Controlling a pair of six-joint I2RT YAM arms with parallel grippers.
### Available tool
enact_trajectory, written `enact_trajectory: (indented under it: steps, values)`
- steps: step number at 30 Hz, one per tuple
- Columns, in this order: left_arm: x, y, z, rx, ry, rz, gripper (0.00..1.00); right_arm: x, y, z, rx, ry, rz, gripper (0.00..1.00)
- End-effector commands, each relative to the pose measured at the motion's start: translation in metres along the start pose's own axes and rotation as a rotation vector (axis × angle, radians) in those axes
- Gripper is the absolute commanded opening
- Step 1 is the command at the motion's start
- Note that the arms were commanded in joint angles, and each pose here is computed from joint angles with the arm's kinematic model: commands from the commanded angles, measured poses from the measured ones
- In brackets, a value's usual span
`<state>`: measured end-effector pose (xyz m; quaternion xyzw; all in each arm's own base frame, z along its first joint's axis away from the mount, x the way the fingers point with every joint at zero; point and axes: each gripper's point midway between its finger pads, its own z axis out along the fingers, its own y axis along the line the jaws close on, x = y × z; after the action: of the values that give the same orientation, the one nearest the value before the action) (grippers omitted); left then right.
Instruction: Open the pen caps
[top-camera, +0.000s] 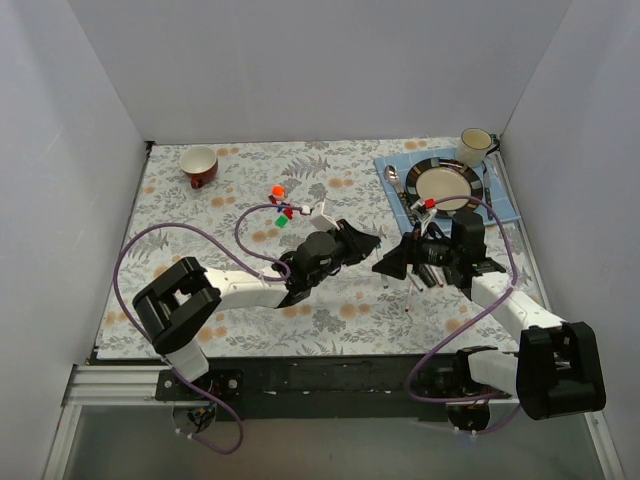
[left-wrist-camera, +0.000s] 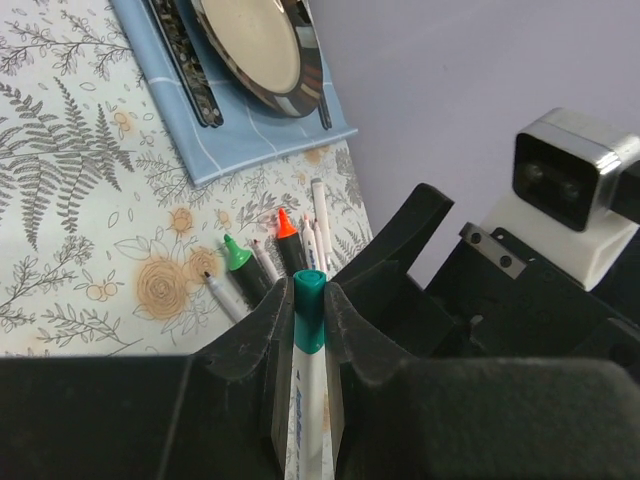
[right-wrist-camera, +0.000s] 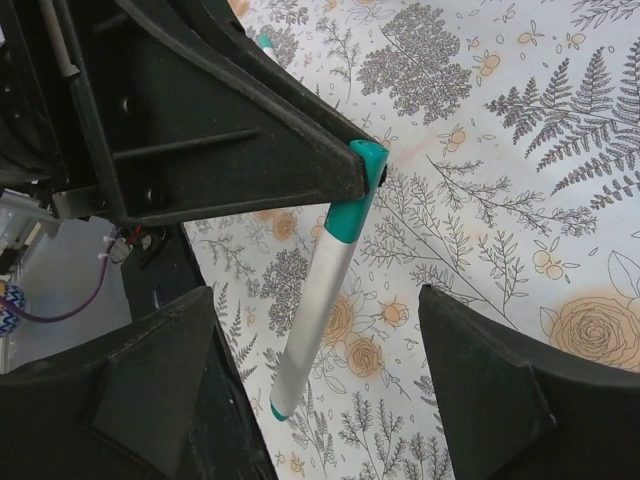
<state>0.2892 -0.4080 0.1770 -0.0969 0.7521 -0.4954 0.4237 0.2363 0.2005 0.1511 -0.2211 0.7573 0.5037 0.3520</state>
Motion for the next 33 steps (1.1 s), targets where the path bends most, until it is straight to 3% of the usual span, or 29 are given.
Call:
enact_trajectory:
  steps: [1,4,6,10,11,12,13,15,16,17,20,23,30,33]
  values:
    - [-0.023,-0.034,0.005,0.059,-0.121,-0.032,0.00,-0.003,0.001,0.004,-0.015,-0.006,0.010,0.87]
    - [-0.026,-0.036,0.006,0.058,-0.140,-0.036,0.00,0.000,0.002,0.005,-0.035,0.008,0.017,0.79]
    - [-0.028,-0.037,0.006,0.060,-0.149,-0.037,0.00,0.002,0.004,0.006,-0.054,0.018,0.019,0.65]
    - [-0.028,-0.039,0.007,0.067,-0.148,-0.038,0.00,0.005,0.009,0.007,-0.107,0.045,0.014,0.24]
    - [-0.027,-0.040,0.007,0.071,-0.141,-0.040,0.00,0.007,0.010,0.006,-0.121,0.060,0.007,0.07]
    - [-0.025,-0.040,0.007,0.074,-0.136,-0.042,0.00,0.008,0.009,0.007,-0.120,0.070,0.006,0.02]
    - [-0.023,-0.039,0.007,0.078,-0.127,-0.040,0.00,0.004,0.009,0.007,-0.119,0.072,-0.016,0.01]
    - [-0.021,-0.042,0.007,0.090,-0.113,-0.042,0.11,0.004,0.008,0.006,-0.112,0.076,-0.034,0.01]
    - [-0.018,-0.043,0.007,0.094,-0.104,-0.037,0.18,0.003,0.009,0.006,-0.114,0.075,-0.044,0.01]
    - [-0.017,-0.042,0.007,0.095,-0.094,-0.026,0.33,0.003,0.009,0.005,-0.115,0.073,-0.053,0.01]
    - [-0.013,-0.045,0.008,0.110,-0.073,-0.010,0.41,0.002,0.011,0.004,-0.119,0.070,-0.079,0.01]
    - [-0.010,-0.045,0.009,0.111,-0.060,-0.001,0.42,0.001,0.014,0.003,-0.128,0.072,-0.086,0.01]
    - [-0.008,-0.049,0.008,0.133,-0.046,0.011,0.30,0.002,0.014,0.003,-0.130,0.074,-0.083,0.01]
    - [-0.002,-0.048,0.009,0.137,-0.024,0.021,0.29,0.001,0.015,0.003,-0.135,0.072,-0.090,0.01]
